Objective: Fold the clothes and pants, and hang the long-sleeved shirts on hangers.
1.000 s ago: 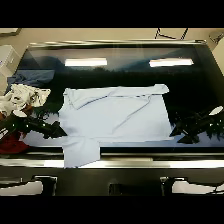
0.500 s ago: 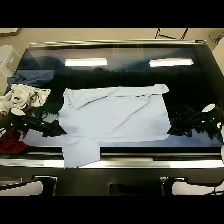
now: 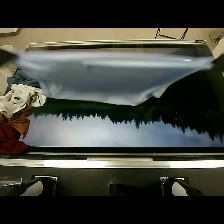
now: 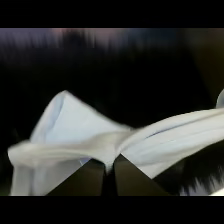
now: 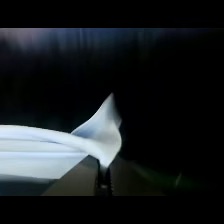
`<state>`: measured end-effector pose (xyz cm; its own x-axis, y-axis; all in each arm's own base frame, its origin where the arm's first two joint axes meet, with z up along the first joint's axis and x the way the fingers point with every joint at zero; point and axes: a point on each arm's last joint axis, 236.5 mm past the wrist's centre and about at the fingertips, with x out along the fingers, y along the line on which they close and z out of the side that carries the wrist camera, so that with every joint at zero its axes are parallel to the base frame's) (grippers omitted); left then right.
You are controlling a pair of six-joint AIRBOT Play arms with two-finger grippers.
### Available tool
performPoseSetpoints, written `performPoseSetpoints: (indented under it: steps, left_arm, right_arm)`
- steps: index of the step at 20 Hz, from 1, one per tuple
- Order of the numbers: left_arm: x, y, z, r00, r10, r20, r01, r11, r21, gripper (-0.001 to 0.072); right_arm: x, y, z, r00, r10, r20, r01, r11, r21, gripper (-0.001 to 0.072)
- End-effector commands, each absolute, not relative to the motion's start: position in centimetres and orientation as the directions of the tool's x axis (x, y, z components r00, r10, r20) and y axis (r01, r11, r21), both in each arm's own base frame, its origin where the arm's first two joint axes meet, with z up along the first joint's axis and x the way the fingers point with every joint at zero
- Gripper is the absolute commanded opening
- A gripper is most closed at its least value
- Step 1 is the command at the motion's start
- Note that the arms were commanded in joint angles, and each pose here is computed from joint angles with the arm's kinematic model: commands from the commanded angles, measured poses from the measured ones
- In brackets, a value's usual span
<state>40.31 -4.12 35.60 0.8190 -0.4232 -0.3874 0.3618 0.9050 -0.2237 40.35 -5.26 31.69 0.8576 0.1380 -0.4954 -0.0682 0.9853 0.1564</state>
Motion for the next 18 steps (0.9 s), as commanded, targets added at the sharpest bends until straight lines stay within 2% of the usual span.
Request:
performPoseSetpoints:
  steps: [1, 4, 7, 10, 12, 13, 14, 15, 16, 18]
  left_arm:
    - [30.3, -6.3, 52.7, 0.932, -0.363, 0.012, 0.362, 0.931, 0.043, 0.0021]
    - [25.1, -7.2, 55.7, 0.929, -0.340, 0.144, 0.342, 0.940, 0.014, 0.0021]
    - [21.9, -7.3, 59.0, 0.908, -0.314, 0.277, 0.317, 0.948, 0.036, 0.0020]
    - [20.9, -7.2, 60.3, 0.894, -0.301, 0.331, 0.304, 0.952, 0.044, 0.0020]
    - [22.6, -5.9, 59.6, 0.917, -0.262, 0.300, 0.264, 0.964, 0.033, 0.0021]
    - [24.5, -4.9, 58.3, 0.941, -0.233, 0.246, 0.241, 0.971, -0.001, 0.0021]
    - [26.9, -4.2, 55.7, 0.963, -0.229, 0.145, 0.236, 0.971, -0.036, 0.0021]
    - [29.9, -4.0, 51.9, 0.968, -0.253, 0.006, 0.252, 0.964, -0.087, 0.0021]
    - [32.7, -4.0, 47.4, 0.948, -0.287, -0.141, 0.268, 0.954, -0.137, 0.0021]
    - [38.1, -4.5, 36.6, 0.833, -0.362, -0.418, 0.273, 0.927, -0.258, 0.0021]
  right_arm:
    - [30.5, -2.3, 48.5, 0.996, 0.028, -0.086, -0.035, 0.996, -0.081, 0.0049]
    - [24.4, -0.8, 52.1, 0.999, -0.020, 0.044, 0.025, 0.994, -0.107, 0.0049]
    - [21.4, -0.3, 55.8, 0.978, -0.044, 0.203, 0.069, 0.990, -0.119, 0.0049]
    - [21.4, -1.4, 58.2, 0.950, -0.081, 0.302, 0.110, 0.990, -0.083, 0.0049]
    - [23.6, -2.5, 57.3, 0.961, -0.089, 0.263, 0.111, 0.991, -0.071, 0.0049]
    - [25.7, -3.1, 55.1, 0.981, -0.085, 0.173, 0.095, 0.994, -0.056, 0.0048]
    - [28.2, -3.6, 51.6, 0.997, -0.069, 0.030, 0.070, 0.997, -0.028, 0.0048]
    - [30.8, -4.1, 46.3, 0.984, -0.039, -0.174, 0.042, 0.999, 0.014, 0.0047]
    - [32.7, -4.5, 40.1, 0.916, 0.008, -0.402, 0.022, 0.997, 0.069, 0.0047]
    - [35.5, -6.1, 29.2, 0.695, 0.084, -0.714, 0.092, 0.974, 0.205, 0.0047]
